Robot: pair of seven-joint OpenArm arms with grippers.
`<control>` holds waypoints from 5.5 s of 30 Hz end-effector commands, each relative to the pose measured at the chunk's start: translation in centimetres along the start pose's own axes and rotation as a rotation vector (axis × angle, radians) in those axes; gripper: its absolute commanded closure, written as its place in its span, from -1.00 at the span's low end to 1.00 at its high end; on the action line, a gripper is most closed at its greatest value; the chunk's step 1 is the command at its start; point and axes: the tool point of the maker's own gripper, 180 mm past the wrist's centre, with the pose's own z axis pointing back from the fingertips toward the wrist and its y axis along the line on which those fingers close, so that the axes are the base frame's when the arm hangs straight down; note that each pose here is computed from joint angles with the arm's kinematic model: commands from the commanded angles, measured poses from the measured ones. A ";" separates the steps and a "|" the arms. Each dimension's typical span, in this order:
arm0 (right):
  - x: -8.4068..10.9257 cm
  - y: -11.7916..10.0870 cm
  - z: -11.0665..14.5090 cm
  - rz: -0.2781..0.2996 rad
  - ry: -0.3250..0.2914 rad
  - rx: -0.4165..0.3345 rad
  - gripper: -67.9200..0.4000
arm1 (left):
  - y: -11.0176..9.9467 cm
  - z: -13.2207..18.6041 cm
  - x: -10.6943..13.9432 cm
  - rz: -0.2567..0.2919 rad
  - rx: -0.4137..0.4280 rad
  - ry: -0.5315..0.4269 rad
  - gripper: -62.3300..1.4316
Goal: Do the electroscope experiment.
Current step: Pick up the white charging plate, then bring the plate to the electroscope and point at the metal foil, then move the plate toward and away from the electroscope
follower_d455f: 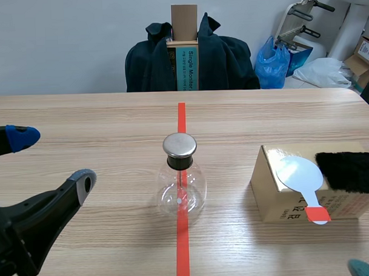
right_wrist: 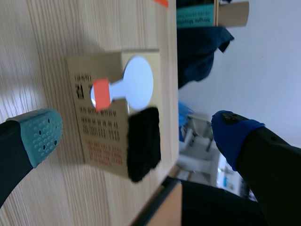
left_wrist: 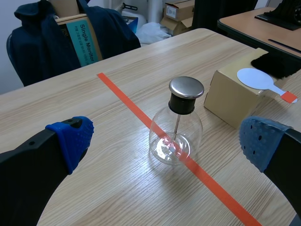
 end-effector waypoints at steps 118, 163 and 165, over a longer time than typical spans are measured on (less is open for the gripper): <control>-1.6 -24.5 2.4 0.239 0.002 -1.111 0.96 | 2.5 -5.2 -11.4 -0.013 -0.229 0.182 0.87; 5.1 -5.7 -13.7 0.214 -0.151 -0.602 0.96 | 0.4 -10.0 -14.8 -0.018 -0.210 0.193 0.87; 5.8 -5.6 -13.6 0.226 -0.188 -0.598 0.96 | 0.4 -10.0 -14.8 -0.018 -0.210 0.193 0.87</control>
